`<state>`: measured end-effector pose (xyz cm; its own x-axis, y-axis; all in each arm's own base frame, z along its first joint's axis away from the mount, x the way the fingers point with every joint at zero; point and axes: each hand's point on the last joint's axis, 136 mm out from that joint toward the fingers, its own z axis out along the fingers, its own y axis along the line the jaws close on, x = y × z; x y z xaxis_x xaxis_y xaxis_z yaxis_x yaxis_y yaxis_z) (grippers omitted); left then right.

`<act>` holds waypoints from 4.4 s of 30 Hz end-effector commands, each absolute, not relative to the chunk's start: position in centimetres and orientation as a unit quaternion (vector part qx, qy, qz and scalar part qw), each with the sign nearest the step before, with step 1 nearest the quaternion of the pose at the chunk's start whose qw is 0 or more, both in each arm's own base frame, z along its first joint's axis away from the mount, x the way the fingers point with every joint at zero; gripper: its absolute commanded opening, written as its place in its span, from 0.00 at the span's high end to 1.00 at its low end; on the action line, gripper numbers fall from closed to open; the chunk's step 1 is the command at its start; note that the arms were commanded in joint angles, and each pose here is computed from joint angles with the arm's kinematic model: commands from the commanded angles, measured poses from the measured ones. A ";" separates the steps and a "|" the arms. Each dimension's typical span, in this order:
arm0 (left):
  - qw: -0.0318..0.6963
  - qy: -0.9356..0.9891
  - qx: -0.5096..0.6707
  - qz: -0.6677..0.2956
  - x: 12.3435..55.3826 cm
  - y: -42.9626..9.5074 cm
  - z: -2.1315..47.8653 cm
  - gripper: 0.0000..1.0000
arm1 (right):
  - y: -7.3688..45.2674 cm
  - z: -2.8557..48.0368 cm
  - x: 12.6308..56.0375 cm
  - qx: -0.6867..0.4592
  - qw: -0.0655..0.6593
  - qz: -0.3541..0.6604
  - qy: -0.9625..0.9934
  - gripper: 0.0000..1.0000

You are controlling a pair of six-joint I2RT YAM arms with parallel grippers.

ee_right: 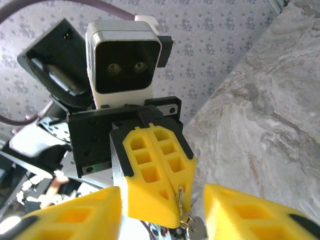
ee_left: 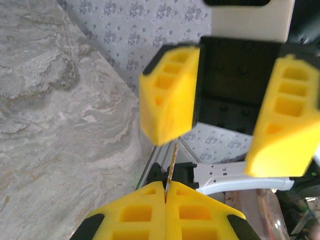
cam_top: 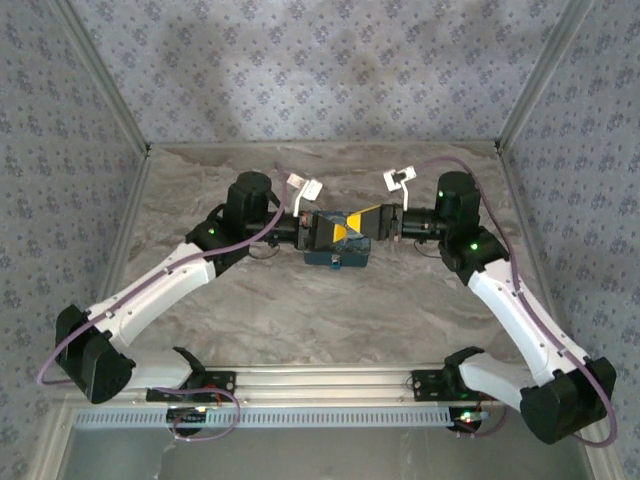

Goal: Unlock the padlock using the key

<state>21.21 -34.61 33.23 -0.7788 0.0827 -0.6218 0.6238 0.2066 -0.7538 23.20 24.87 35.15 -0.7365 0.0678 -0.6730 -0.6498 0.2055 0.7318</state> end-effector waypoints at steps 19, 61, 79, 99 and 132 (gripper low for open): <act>0.265 0.720 0.247 -0.591 20.8 -34.2 35.8 0.74 | 26.0 36.2 24.3 -0.215 0.306 0.595 0.712 1.00; 0.258 0.712 0.251 -0.602 20.8 -34.6 35.8 1.00 | 25.8 37.1 23.3 -0.235 0.308 0.598 0.701 0.59; 0.279 0.698 0.230 -0.618 21.4 -34.6 36.8 1.00 | 25.3 36.5 23.5 -0.187 0.336 0.614 0.690 0.67; 0.288 0.706 0.217 -0.610 21.9 -34.1 36.6 1.00 | 25.4 35.7 23.2 -0.201 0.341 0.593 0.702 0.99; 0.302 0.797 0.077 -0.517 24.9 -33.7 36.5 0.48 | 23.1 36.3 25.1 -0.274 0.656 0.023 0.703 1.00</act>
<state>25.04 -33.39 35.65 -0.8061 -0.1837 -0.5625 0.4391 0.4517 -0.7767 24.94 23.98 35.08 -0.0302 -0.3542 -0.9347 -0.4851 0.8228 -0.2961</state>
